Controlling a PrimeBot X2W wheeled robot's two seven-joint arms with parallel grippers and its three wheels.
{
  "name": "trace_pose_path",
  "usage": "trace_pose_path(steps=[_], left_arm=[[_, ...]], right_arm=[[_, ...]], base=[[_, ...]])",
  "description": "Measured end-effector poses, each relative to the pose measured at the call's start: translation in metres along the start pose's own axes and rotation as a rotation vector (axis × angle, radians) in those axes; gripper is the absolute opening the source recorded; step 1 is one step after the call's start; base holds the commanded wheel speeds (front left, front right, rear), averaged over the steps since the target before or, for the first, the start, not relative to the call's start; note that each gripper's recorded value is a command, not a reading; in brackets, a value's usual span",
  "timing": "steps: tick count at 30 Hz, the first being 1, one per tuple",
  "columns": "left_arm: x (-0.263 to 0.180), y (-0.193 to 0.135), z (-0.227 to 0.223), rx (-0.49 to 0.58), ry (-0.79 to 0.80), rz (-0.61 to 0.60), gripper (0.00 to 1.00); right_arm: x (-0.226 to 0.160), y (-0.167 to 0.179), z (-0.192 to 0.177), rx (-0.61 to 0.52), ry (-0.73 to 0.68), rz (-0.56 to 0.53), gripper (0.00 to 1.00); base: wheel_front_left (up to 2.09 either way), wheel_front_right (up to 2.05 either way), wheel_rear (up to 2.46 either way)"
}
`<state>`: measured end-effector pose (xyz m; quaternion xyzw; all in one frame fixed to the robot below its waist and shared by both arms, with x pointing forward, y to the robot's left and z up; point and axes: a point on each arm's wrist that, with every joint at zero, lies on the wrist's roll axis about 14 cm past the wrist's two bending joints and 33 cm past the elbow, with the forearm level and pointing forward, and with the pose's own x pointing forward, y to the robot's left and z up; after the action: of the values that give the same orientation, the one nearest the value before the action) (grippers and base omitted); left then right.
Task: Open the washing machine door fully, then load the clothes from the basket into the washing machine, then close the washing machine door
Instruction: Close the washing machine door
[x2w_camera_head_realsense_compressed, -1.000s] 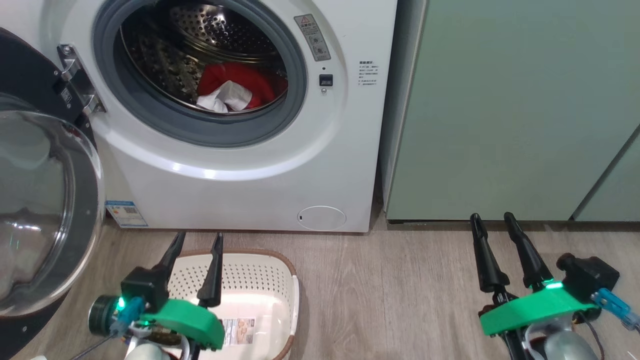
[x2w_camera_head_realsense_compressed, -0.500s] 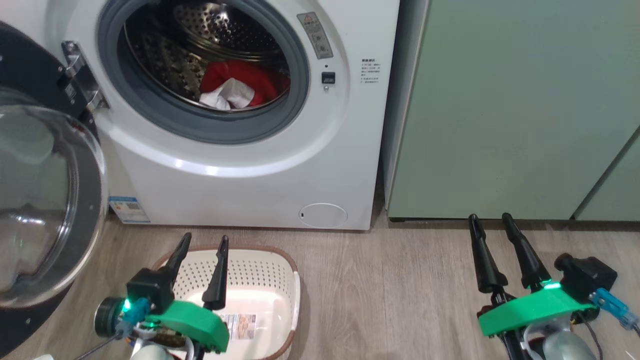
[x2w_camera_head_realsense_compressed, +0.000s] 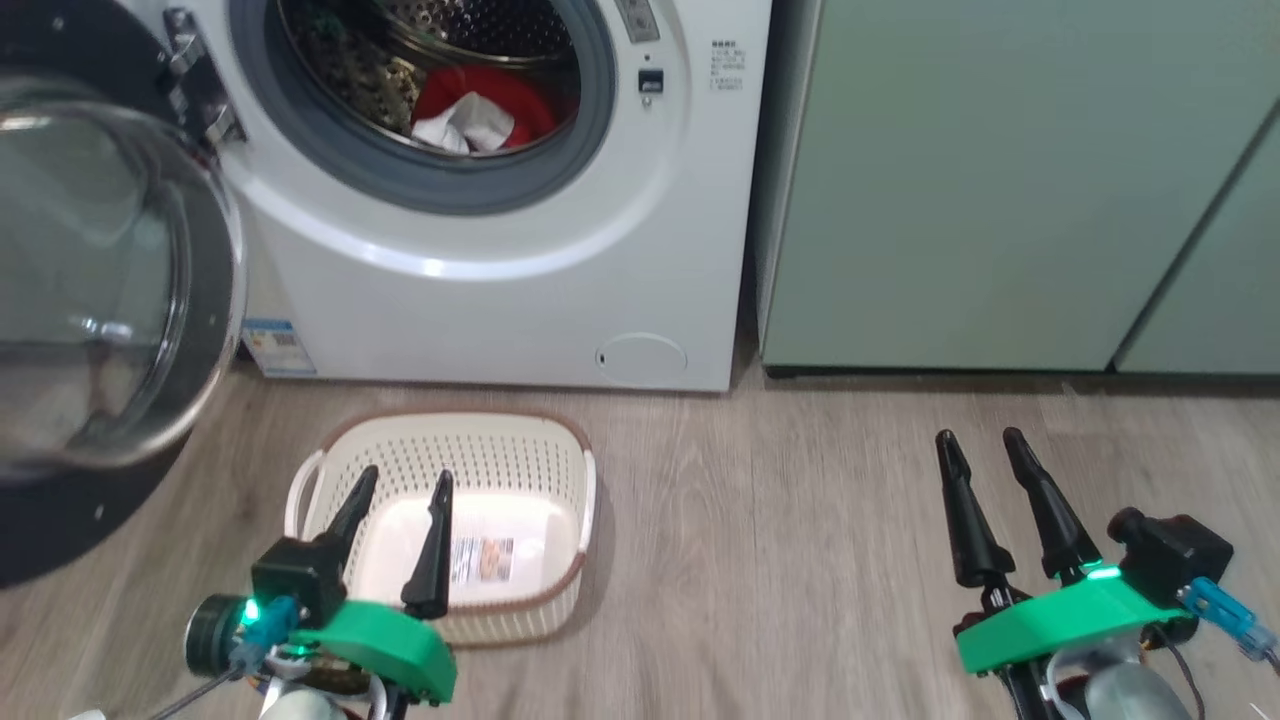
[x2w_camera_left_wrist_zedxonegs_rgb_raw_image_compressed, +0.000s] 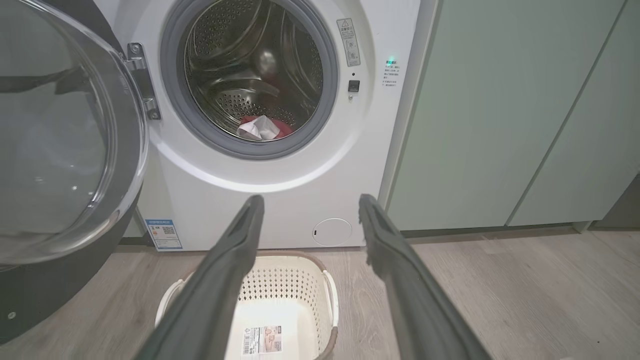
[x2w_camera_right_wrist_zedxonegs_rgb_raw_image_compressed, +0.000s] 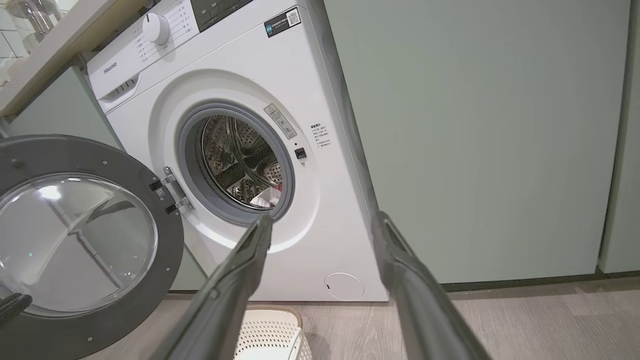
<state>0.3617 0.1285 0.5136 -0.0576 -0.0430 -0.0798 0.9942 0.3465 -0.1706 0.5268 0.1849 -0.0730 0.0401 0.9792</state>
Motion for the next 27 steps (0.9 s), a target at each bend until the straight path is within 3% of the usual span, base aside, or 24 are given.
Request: trace_pose_path(steps=[12,27], left_arm=[[0.0,0.0023,0.0007,0.048,-0.001,0.008,1.0],[0.0018,0.0029,0.0081,0.05,-0.025,0.015,1.0]], right_arm=[[0.0003,-0.0001,-0.0049,0.005,0.015,-0.001,1.0],[-0.001,-0.0014,-0.0043,0.005,0.013,-0.005,1.0]], base=[[-1.51,1.5,0.01],[-0.08,0.08,0.0]])
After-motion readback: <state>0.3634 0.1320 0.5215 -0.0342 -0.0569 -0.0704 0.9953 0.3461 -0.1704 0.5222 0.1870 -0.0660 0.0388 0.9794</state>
